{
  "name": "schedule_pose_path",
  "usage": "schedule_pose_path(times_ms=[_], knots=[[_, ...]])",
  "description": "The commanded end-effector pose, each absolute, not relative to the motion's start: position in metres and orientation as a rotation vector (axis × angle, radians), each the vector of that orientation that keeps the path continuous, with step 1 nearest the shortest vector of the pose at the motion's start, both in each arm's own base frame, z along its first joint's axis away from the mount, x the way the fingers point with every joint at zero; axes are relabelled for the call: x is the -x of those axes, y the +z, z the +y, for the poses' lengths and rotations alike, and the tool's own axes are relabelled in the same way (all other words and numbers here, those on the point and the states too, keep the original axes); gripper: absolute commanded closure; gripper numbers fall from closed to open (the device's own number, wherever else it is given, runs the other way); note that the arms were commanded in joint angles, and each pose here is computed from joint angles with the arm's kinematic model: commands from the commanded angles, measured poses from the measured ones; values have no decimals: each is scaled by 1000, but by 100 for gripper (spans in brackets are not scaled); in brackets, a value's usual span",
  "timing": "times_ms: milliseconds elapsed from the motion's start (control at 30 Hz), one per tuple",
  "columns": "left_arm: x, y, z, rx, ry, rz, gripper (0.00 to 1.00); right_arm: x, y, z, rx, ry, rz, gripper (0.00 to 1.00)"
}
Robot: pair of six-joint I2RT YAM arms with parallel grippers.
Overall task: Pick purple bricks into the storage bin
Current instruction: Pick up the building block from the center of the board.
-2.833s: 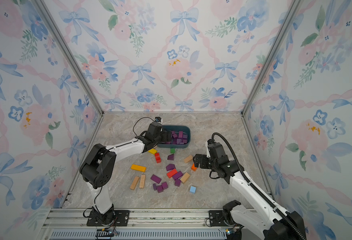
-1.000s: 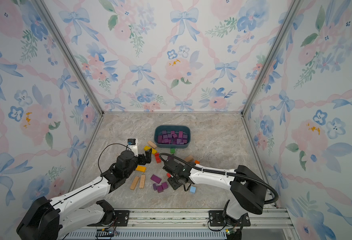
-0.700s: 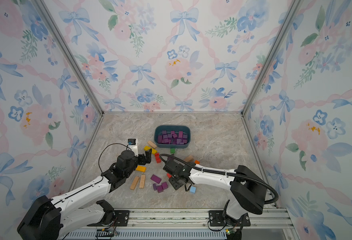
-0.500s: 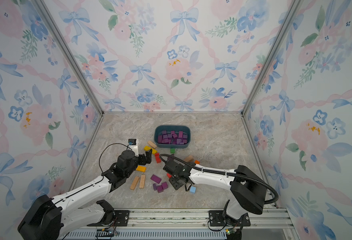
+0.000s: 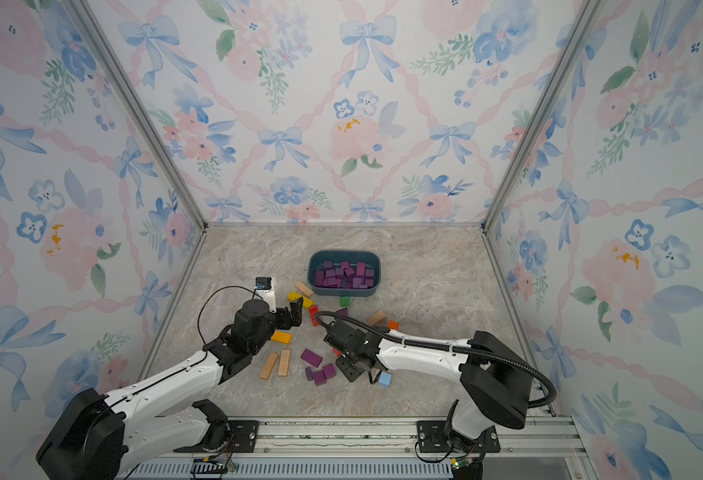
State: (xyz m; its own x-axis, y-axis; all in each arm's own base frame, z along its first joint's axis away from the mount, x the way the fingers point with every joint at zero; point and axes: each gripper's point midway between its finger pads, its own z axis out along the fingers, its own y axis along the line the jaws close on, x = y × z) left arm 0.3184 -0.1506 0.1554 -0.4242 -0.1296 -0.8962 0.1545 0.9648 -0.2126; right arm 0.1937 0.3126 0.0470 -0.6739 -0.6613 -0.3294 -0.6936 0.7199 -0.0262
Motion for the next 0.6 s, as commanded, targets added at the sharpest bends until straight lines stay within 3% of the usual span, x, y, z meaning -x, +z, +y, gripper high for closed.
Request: schedule_pose_path(times_ms=[0, 467, 567], knots=[[-320, 163, -146, 21, -329, 1962, 2, -187, 32, 311, 1113, 114, 2638, 48], [-318, 160, -140, 35, -330, 1965, 2, -194, 26, 297, 1165, -45, 2623, 49], [-319, 159, -140, 38, -329, 1968, 2, -194, 23, 297, 1167, -40, 2623, 53]])
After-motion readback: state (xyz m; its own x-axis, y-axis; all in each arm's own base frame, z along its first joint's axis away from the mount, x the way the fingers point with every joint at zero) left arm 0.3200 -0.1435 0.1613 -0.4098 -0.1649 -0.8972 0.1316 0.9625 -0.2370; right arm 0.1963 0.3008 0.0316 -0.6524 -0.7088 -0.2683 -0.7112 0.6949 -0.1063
